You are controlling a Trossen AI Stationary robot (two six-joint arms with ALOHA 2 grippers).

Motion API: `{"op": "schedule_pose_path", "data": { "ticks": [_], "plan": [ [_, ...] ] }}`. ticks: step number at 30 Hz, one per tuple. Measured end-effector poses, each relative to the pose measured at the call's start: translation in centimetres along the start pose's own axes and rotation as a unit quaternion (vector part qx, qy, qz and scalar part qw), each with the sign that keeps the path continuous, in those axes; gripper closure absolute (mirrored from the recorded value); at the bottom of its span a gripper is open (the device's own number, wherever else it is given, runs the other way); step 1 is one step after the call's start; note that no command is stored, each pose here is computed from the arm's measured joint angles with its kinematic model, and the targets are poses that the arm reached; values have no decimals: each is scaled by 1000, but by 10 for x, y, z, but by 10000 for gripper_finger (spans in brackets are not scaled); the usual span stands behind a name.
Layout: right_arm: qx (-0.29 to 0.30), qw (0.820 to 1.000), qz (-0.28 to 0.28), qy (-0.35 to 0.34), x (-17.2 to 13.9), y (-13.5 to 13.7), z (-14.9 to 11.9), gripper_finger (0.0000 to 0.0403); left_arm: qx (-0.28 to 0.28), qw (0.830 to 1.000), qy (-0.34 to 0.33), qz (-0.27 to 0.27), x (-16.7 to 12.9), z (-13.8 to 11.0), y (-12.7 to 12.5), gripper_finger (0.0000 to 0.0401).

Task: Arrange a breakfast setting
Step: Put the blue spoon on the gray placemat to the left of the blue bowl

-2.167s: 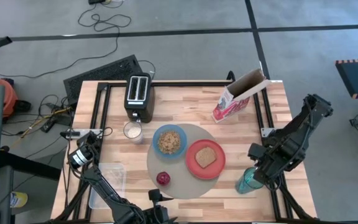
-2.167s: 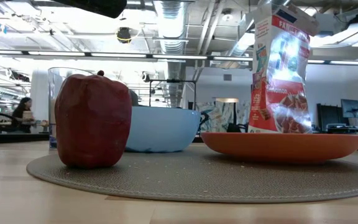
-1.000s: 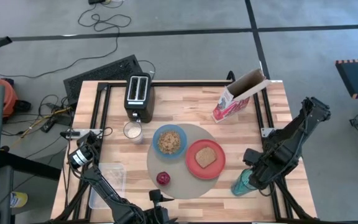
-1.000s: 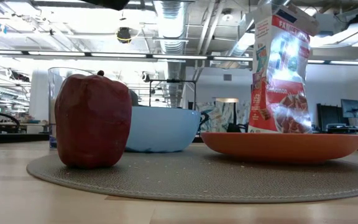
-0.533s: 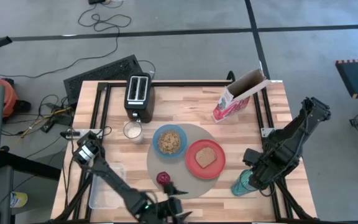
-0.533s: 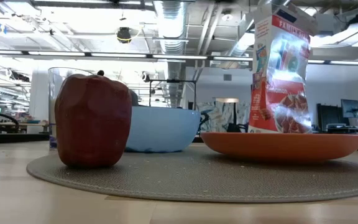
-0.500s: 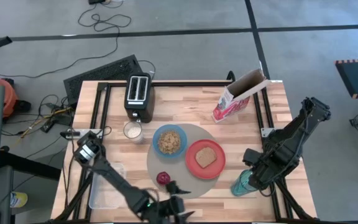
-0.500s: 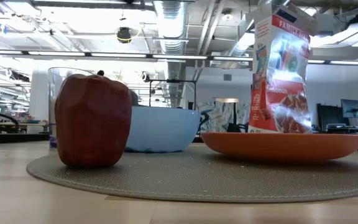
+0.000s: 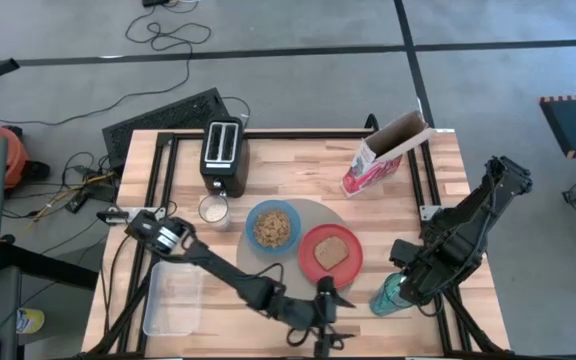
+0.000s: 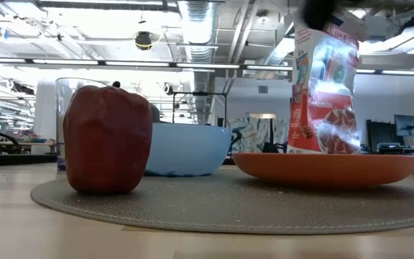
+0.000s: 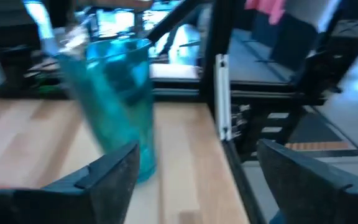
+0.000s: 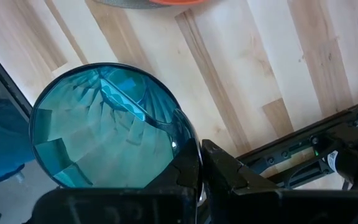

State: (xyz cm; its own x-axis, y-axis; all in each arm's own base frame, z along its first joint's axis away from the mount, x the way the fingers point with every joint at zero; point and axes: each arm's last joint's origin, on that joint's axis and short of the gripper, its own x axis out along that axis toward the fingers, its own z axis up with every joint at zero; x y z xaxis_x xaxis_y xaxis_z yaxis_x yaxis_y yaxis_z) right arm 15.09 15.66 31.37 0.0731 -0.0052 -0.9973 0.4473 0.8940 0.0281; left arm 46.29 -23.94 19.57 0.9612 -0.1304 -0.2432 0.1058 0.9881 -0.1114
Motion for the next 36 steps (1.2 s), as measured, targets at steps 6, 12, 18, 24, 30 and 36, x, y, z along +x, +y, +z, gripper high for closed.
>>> {"op": "schedule_pose_path", "data": {
  "ticks": [6, 12, 18, 24, 30, 36],
  "plan": [
    [-2, 1000, -3, -11, 0, 0, 1, 366, 2, 997, 4, -73, 52, -15, 13, 173],
    [-4, 1000, -2, -12, 0, 0, 1, 366, 1, 994, 12, -108, 92, -25, 22, 259],
    [-13, 1000, 11, -16, 0, 3, 1, 365, 1, 995, 37, -91, 106, -31, 37, 298],
    [-14, 1000, 17, -18, 0, 4, 2, 365, 17, 998, 35, -55, 110, -31, 52, 302],
    [-14, 1000, 12, -18, 0, 3, 2, 365, 39, 998, 34, -44, 112, -29, 64, 302],
    [-13, 1000, 3, -16, 0, 1, 1, 365, 69, 996, 42, -32, 114, -32, 73, 303]
  ]
}}
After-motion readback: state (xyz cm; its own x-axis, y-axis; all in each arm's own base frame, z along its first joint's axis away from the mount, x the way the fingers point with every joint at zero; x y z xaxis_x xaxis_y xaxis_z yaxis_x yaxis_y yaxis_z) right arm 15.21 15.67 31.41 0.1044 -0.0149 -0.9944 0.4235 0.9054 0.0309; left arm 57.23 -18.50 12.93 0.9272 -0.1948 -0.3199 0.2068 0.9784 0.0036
